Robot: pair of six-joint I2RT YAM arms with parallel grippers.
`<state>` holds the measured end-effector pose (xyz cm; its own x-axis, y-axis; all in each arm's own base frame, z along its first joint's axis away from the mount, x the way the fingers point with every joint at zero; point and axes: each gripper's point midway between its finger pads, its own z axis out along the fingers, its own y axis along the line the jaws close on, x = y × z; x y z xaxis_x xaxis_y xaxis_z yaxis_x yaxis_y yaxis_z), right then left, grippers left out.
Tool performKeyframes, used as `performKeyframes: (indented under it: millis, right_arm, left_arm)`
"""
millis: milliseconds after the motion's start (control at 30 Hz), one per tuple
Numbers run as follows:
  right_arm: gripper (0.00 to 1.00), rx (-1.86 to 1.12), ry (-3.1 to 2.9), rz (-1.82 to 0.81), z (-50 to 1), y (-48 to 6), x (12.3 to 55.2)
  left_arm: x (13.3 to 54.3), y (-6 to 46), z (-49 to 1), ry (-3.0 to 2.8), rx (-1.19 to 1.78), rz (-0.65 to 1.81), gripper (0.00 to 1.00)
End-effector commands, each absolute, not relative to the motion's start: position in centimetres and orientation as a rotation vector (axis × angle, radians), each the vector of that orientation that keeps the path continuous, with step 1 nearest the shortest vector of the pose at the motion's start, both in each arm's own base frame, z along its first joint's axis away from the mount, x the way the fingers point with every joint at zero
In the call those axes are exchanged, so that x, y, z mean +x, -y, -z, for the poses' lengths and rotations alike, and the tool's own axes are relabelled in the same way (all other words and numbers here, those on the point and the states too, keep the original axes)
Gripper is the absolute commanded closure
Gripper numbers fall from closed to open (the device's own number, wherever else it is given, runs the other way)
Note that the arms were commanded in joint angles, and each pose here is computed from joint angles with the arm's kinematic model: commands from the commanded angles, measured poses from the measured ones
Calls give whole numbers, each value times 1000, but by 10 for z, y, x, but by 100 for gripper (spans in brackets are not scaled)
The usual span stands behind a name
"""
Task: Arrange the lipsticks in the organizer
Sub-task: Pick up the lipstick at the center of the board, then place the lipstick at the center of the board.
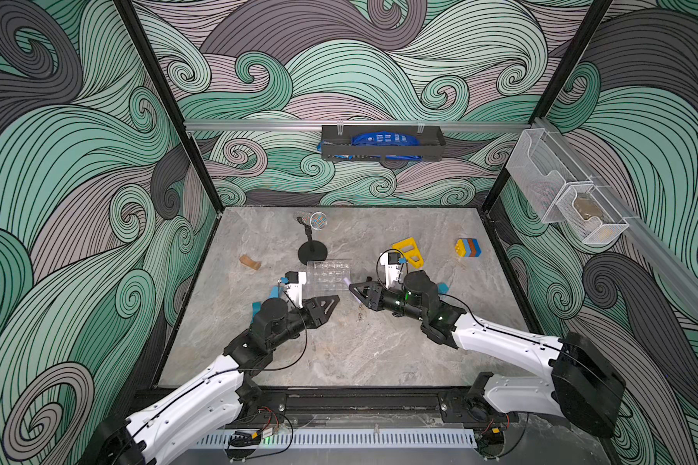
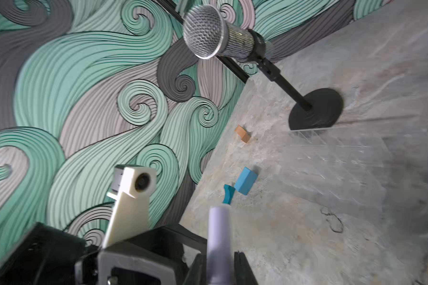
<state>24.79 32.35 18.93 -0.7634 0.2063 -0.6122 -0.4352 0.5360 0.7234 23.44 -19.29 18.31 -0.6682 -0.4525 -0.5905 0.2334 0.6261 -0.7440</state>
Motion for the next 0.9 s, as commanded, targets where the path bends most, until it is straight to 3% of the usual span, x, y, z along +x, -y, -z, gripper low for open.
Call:
performKeyframes:
  millis: [0, 133, 400, 600, 867]
  right_arm:
    - [80, -341, -2281, -839, -122, -308, 242]
    - [80, -484, -2414, -637, -78, -316, 232]
    - [78, -671, -2496, -403, -35, -338, 226]
    - [76, -719, -2520, -339, -24, -342, 227]
    - [67, -751, -2576, -254, -7, -337, 224]
  left_arm:
    - [237, 136, -144, -2240, -277, 640, 53]
    - [241, 127, -123, -2325, -362, 625, 54]
    - [241, 125, -123, -2316, -372, 651, 54]
    - [240, 124, -122, -2314, -374, 654, 55]
    - [242, 126, -123, -2308, -373, 670, 55]
